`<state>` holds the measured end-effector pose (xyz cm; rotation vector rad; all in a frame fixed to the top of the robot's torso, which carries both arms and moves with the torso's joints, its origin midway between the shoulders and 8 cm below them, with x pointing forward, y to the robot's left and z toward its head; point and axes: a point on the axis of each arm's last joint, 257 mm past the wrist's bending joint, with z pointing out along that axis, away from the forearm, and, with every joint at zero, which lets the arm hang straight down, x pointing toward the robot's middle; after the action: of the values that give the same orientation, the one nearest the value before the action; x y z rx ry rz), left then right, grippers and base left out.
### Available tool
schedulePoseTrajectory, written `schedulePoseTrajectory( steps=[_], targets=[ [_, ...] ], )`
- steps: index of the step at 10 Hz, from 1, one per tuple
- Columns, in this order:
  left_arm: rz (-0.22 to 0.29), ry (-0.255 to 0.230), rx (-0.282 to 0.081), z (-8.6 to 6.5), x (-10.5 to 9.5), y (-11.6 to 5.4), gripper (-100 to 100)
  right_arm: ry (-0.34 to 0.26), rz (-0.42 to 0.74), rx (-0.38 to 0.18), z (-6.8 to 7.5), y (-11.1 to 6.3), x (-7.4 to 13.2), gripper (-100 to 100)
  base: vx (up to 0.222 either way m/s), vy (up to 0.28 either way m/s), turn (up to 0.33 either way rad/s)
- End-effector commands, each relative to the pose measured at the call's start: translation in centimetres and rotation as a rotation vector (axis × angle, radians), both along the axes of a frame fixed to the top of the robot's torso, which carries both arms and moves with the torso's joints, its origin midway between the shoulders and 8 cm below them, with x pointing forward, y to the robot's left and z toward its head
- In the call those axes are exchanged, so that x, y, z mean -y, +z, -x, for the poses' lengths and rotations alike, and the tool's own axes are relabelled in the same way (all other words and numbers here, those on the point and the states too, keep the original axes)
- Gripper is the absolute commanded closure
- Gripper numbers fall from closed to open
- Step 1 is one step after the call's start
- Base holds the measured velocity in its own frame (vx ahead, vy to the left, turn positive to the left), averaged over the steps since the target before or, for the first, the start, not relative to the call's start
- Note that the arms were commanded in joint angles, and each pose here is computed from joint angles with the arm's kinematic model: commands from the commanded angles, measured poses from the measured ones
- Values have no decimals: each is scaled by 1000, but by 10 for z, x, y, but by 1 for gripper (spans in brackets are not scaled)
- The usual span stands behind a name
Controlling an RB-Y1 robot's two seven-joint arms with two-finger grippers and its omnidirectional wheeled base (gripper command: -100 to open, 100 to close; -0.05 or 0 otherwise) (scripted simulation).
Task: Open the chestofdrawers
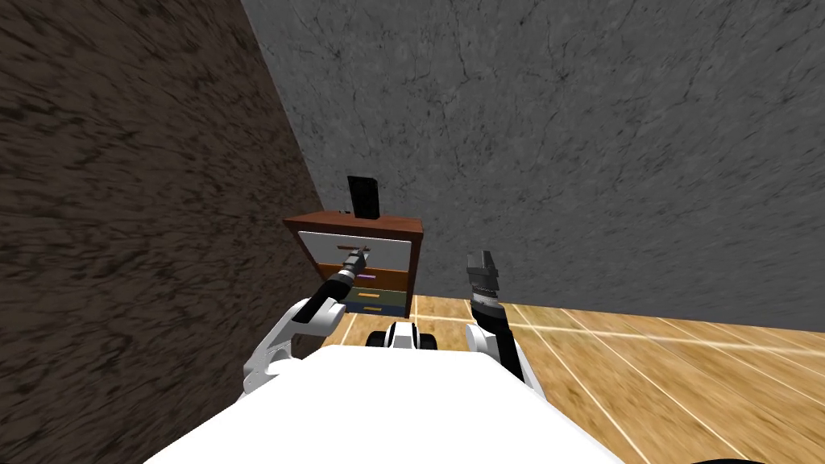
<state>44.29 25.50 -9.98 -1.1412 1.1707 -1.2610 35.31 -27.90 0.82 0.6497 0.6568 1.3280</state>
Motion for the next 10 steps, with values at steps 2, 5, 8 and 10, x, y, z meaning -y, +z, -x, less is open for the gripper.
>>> schedulePoseTrajectory(
  steps=[2,5,8,10],
  targets=[
    [0,-9,0,7,3,3,100,0,0,0,0,0,0,0,-185,4,24],
    [0,-6,-2,4,2,1,-100,0,0,0,0,0,0,0,-86,7,-3],
    [1,0,-4,-1,-1,-3,-100,0,0,0,0,0,0,0,162,0,-20],
    [-6,34,-3,-13,-13,-2,-100,0,0,0,0,0,0,0,30,7,-116]
  ],
)
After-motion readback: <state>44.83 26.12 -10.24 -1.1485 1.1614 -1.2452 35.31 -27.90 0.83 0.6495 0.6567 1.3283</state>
